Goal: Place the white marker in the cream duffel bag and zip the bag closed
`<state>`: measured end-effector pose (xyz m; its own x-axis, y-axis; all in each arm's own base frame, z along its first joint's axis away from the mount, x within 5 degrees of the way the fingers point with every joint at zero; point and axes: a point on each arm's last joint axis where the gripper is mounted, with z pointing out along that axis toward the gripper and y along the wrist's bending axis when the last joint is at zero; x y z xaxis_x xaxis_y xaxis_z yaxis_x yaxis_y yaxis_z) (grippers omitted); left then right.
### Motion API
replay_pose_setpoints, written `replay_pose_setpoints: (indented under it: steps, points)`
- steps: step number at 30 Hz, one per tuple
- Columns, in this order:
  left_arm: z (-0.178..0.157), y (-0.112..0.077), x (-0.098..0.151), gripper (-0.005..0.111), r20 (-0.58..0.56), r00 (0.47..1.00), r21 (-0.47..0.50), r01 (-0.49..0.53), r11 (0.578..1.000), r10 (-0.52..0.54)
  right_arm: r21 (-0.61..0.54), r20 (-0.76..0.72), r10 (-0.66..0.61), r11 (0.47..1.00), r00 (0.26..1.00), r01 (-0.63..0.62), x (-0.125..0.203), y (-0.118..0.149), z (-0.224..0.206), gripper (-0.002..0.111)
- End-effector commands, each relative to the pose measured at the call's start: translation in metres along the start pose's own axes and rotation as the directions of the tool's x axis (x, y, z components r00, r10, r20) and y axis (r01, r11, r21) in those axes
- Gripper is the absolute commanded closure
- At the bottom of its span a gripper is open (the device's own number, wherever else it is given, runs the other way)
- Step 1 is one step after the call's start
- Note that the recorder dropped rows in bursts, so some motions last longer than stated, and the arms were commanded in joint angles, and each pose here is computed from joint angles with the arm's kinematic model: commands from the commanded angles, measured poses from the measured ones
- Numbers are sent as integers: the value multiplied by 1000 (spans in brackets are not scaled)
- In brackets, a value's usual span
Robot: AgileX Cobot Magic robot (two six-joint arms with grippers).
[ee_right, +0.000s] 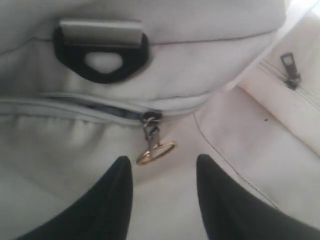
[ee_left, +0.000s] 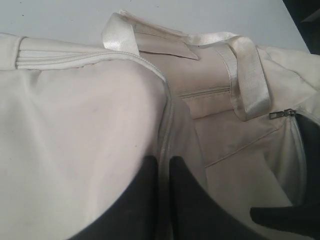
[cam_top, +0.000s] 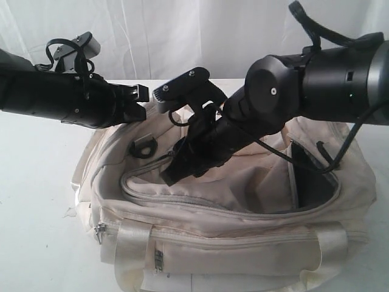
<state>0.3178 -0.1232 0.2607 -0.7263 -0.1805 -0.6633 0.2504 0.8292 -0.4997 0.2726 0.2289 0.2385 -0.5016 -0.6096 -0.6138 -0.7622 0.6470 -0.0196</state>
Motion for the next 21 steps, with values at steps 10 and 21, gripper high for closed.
replay_pose_setpoints:
  steps: [10, 21]
  points:
    - [-1, 1, 0, 107, 11, 1000, -9, -19, 1000, 19, -18, 5, -79, 997, 997, 79, 4, -2, 26, 59]
    - [-1, 0, 0, 107, 7, 1000, -5, -21, 1000, 21, 4, 35, -138, 990, 990, 138, 1, -3, 28, 108]
